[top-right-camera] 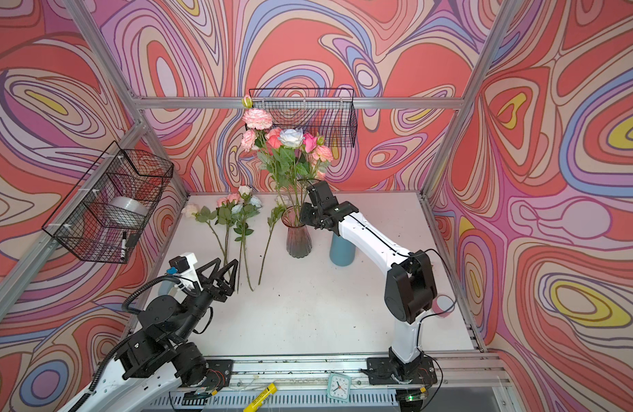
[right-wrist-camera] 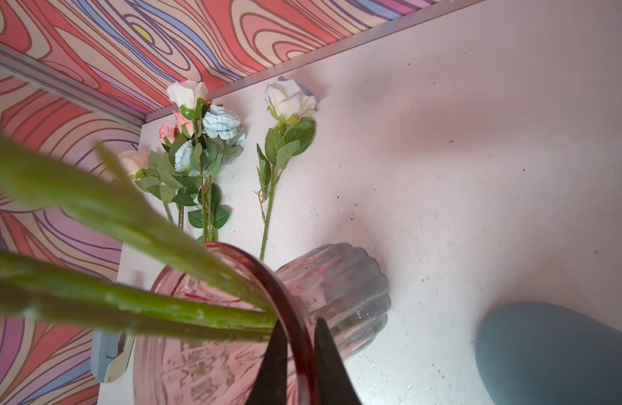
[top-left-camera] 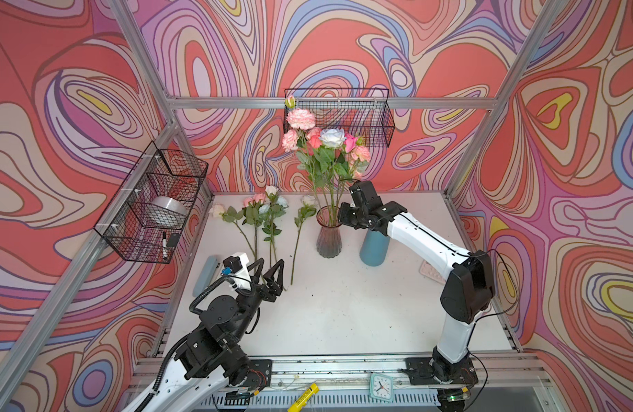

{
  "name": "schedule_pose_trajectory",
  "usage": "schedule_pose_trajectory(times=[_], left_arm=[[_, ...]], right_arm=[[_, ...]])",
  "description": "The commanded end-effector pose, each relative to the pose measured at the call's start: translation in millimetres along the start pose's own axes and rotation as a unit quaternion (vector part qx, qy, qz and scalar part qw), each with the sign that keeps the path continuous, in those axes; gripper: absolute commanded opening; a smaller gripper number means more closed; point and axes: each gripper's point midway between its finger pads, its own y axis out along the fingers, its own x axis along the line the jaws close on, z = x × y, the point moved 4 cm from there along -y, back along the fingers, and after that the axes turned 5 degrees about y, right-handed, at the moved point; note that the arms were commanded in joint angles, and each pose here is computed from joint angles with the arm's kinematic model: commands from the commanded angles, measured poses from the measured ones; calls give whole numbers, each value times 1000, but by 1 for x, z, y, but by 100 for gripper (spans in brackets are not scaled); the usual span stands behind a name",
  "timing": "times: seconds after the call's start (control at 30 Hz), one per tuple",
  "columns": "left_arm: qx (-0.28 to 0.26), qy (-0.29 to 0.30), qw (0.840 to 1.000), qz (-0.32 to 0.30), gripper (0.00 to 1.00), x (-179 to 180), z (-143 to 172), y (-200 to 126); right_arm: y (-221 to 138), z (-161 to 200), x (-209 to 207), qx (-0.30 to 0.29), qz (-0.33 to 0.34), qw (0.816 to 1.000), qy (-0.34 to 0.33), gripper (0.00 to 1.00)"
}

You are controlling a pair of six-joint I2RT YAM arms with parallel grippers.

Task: Arrange flowers in a vase
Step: Move the vase to the top-center of the table.

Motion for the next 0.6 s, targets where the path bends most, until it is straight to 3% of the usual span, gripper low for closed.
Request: schedule_pose_trajectory(times=[0.0, 0.1, 0.5, 0.57], left_arm=[[-4, -2, 1000, 7, 71, -3, -7, -2], [-4, -1, 1000, 8, 71, -4, -8, -2], [12, 10, 1000, 9, 72, -6, -2, 2], [-1, 4, 1000, 13, 72, -10, -17, -1]], right_arm=[[11, 1, -15, 14, 31, 999, -34, 0], [14, 0, -20, 16, 34, 999, -32, 0], [-7, -9, -9, 8, 18, 999, -34, 21], [-16, -11, -7, 3, 16, 999, -35, 25]])
